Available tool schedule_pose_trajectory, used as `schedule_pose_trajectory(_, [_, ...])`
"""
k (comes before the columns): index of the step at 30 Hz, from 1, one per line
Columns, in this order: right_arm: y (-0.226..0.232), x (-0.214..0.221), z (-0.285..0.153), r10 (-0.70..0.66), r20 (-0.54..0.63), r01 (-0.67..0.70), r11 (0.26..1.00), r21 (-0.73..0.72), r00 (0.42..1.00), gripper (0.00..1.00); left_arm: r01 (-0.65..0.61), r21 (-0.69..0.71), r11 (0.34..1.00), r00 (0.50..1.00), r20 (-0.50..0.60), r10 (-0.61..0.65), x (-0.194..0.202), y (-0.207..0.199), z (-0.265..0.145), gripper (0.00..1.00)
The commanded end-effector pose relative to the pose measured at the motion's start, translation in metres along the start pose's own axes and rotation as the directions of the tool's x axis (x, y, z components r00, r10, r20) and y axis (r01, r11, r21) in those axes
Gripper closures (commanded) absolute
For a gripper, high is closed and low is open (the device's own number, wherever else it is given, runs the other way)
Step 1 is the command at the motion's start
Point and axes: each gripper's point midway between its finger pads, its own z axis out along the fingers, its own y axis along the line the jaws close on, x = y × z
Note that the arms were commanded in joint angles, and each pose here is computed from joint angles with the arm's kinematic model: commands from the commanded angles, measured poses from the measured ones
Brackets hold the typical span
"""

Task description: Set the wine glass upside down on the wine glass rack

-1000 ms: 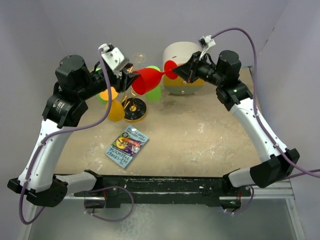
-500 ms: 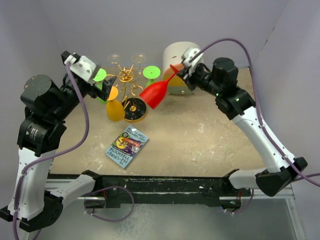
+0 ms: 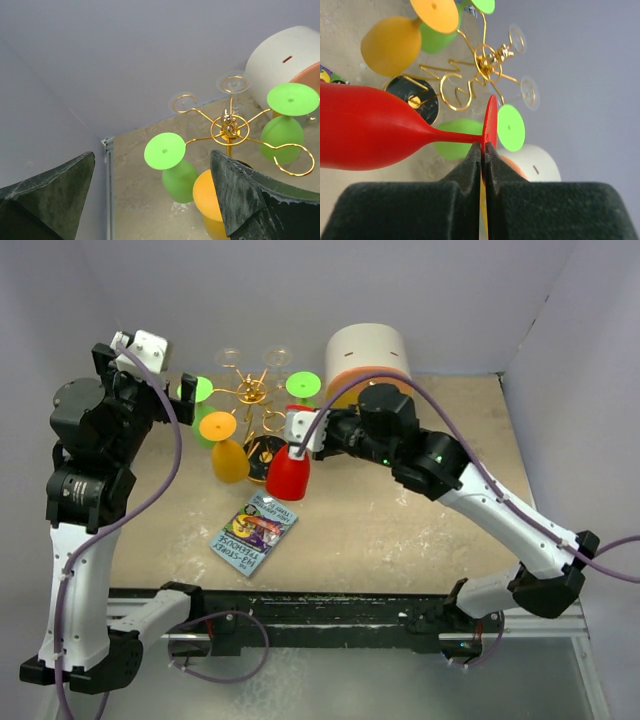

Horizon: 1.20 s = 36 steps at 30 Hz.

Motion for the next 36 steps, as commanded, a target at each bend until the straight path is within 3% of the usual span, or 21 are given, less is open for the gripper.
schedule_pose_trajectory(1, [-0.010, -0.026, 0.009, -0.142, -0.043, 0.145, 0.987, 0.074, 0.989, 1.00, 0.041, -0.061, 0.997, 0.999, 0.014, -0.041, 0.001, 0.013, 0.003, 0.01])
schedule_pose_trajectory(6, [0.000, -0.042, 0.032, -0.216, -0.113, 0.229, 0.966, 0.121, 0.970, 1.00, 0.043, -0.080, 0.996, 0.999, 0.008, -0.042, 0.006, 0.019, 0.001, 0.01])
schedule_pose_trajectory(21, [-0.004, -0.052, 0.067, -0.264, -0.231, 0.311, 0.930, 0.197, 0.936, 1.00, 0.093, -0.067, 0.993, 0.995, 0.028, -0.091, 0.004, 0.023, -0.003, 0.01])
schedule_pose_trajectory(36, [0.005, -0.048, 0.083, -0.338, -0.246, 0.381, 0.911, 0.159, 0.909, 1.00, 0.093, -0.040, 0.995, 0.995, 0.032, -0.091, 0.004, 0.020, -0.001, 0.01])
